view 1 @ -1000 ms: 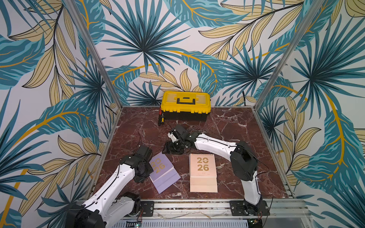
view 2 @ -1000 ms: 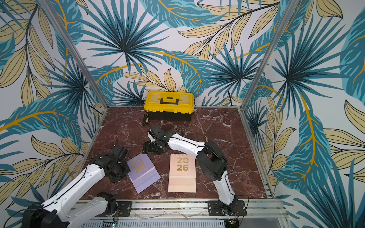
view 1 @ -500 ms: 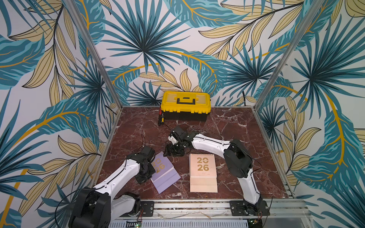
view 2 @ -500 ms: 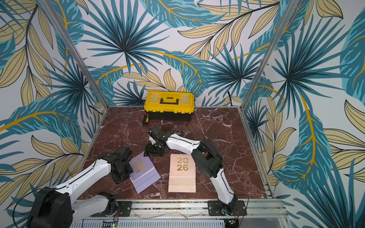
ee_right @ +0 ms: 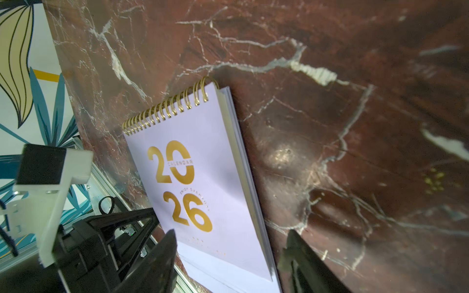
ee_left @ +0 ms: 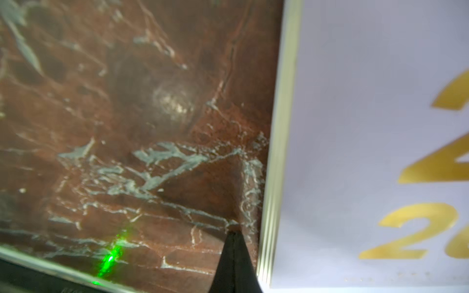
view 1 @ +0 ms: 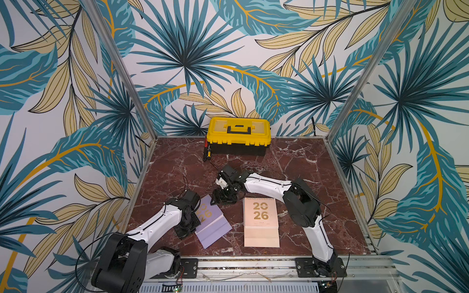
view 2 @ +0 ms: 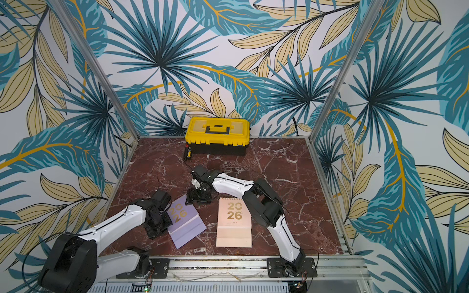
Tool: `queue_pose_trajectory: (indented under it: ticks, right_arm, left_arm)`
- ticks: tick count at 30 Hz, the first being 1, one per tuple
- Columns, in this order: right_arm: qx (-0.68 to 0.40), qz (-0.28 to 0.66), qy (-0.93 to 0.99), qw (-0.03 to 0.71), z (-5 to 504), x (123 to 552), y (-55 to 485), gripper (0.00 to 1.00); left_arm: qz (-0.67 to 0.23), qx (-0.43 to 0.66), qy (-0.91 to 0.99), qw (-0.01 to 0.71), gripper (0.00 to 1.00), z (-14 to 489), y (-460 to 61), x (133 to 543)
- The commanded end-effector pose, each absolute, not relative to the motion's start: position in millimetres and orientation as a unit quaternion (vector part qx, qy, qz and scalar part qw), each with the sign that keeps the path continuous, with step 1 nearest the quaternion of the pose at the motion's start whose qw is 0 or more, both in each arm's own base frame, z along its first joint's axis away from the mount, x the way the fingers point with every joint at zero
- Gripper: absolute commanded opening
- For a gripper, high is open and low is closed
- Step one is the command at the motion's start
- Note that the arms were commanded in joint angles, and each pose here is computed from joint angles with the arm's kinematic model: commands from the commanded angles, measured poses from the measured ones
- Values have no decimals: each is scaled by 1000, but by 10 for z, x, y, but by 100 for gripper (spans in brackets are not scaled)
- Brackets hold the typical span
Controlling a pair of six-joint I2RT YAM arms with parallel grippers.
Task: Stack the calendars
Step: Pick up the calendar at the center of the board.
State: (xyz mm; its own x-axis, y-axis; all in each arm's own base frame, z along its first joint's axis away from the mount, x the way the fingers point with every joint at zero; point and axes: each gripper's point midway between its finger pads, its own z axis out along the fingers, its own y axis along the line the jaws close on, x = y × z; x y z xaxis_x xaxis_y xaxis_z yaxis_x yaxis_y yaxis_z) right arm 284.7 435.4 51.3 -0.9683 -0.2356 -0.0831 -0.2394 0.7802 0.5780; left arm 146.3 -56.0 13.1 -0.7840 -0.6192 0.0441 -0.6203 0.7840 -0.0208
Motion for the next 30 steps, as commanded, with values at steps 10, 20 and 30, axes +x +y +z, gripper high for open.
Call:
queue_pose_trajectory:
  ticks: [10, 20, 30]
  right_arm:
    - [-125, 296, 946, -51, 112, 2685, 4318, 68]
    - [-107, 395, 908, -88, 148, 2546, 4547, 68]
    - [-114, 586, 800, -59, 999, 2616, 4944, 67]
  left_arm:
    - [28, 315, -949, 10, 0, 51, -601, 1566]
    - [71, 317, -946, 12, 0, -26, -667, 1645]
    - [99, 304, -947, 14, 0, -39, -731, 1765]
